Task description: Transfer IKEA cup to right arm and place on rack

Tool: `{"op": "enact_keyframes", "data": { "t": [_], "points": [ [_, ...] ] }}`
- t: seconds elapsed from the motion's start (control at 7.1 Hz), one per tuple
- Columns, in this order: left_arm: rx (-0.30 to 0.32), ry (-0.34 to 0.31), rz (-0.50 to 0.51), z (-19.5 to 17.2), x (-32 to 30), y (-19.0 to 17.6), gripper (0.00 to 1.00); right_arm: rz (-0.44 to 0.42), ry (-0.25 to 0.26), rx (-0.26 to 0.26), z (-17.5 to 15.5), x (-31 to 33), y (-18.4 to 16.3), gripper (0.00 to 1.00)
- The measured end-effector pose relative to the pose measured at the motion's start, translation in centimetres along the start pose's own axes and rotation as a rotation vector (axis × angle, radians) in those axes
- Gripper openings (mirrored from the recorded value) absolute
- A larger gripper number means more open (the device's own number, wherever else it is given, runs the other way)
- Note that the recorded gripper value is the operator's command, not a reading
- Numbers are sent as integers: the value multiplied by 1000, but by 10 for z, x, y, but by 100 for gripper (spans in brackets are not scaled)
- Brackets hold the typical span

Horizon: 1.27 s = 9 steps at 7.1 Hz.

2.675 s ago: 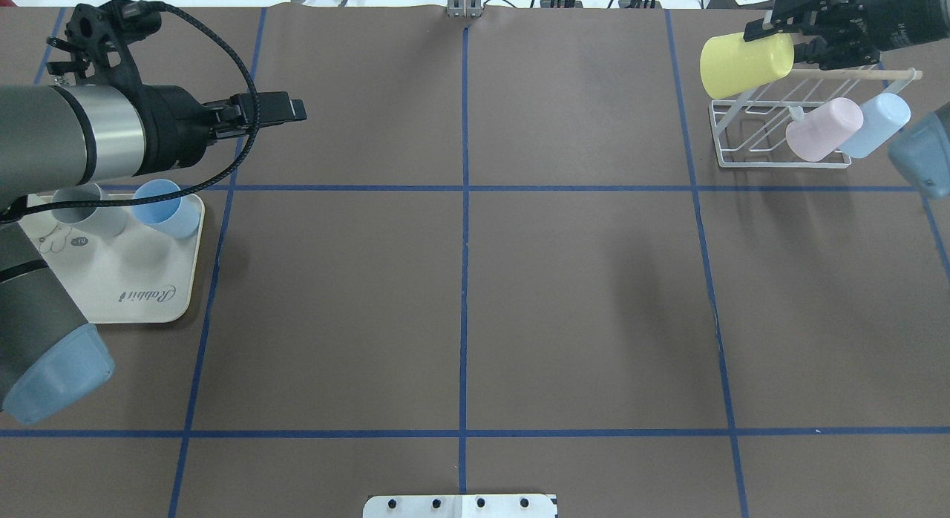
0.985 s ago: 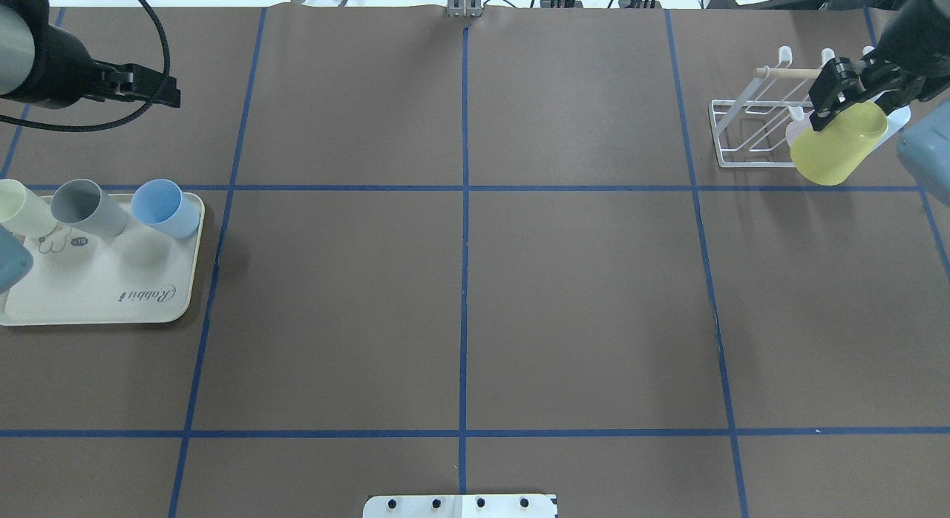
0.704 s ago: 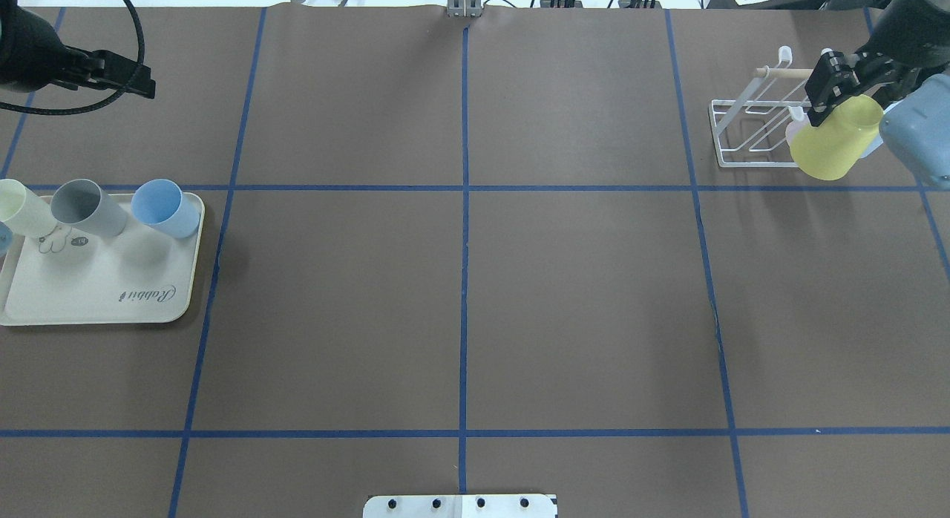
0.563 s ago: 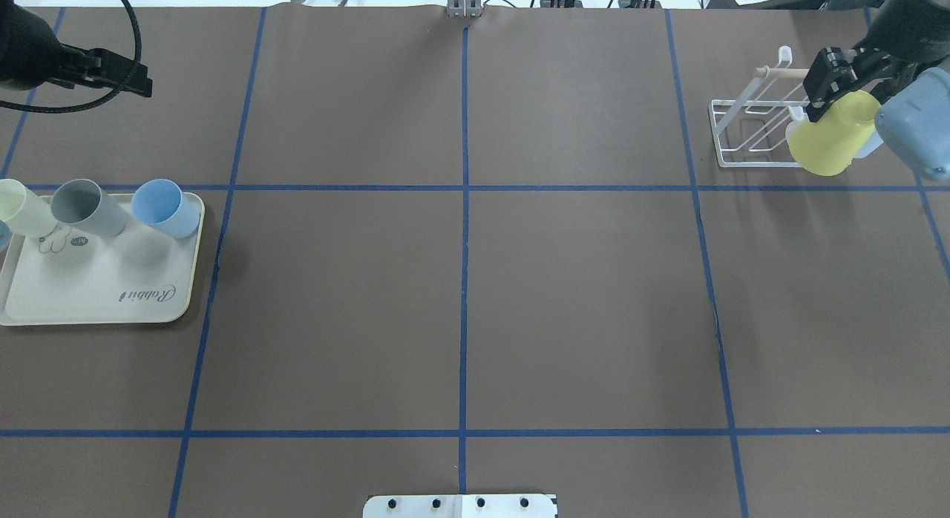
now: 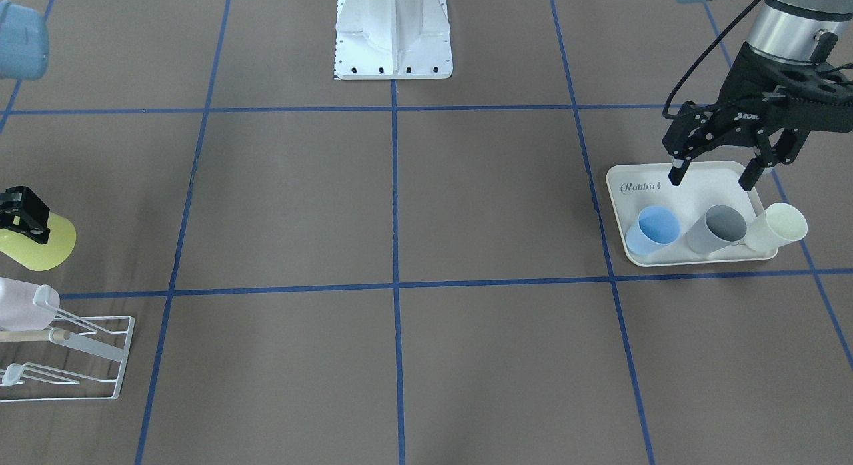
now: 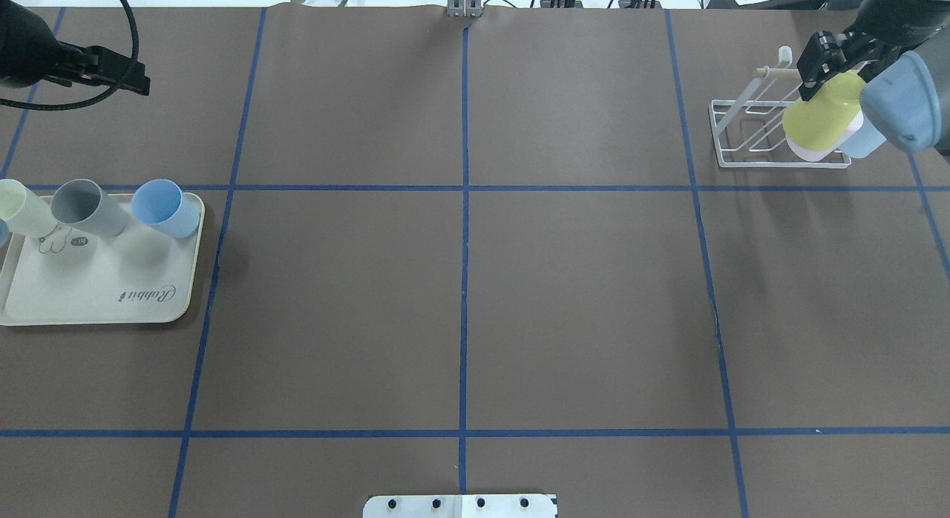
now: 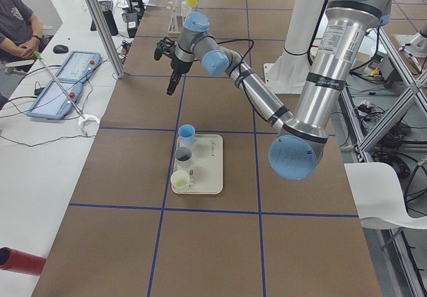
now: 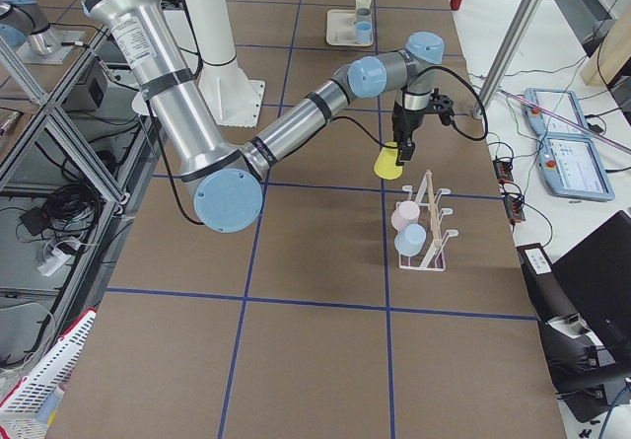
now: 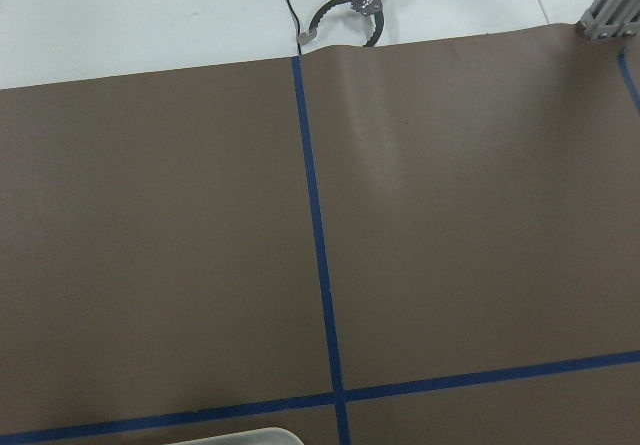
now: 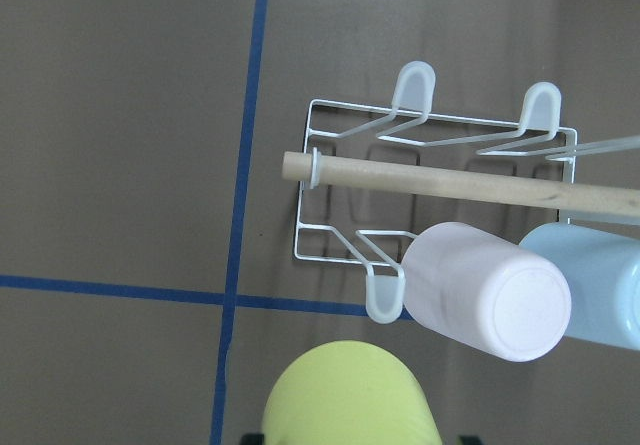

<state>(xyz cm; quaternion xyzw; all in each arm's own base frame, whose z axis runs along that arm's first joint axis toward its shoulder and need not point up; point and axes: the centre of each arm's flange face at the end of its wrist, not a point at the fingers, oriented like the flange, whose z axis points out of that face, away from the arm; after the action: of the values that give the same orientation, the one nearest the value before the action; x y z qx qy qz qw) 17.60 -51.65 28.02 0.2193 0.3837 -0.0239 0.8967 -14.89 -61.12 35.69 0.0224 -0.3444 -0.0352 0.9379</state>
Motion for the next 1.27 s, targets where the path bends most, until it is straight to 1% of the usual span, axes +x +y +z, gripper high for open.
{"op": "enact_keyframes", "data": {
  "t": [0.42, 0.7, 0.99, 1.27],
  "points": [
    [-2, -1, -1, 0, -2, 0, 100, 4, -8, 12, 14, 19, -25, 17],
    [-11, 0, 0, 2, -3, 0, 100, -8, -18, 20, 13, 31, -38, 17],
    [-16, -3, -1, 4, -5, 0, 100, -12, -21, 22, 12, 31, -42, 17],
    [-17, -4, -1, 5, -5, 0, 100, -19, -23, 14, 18, 22, -41, 18]
  ]
}}
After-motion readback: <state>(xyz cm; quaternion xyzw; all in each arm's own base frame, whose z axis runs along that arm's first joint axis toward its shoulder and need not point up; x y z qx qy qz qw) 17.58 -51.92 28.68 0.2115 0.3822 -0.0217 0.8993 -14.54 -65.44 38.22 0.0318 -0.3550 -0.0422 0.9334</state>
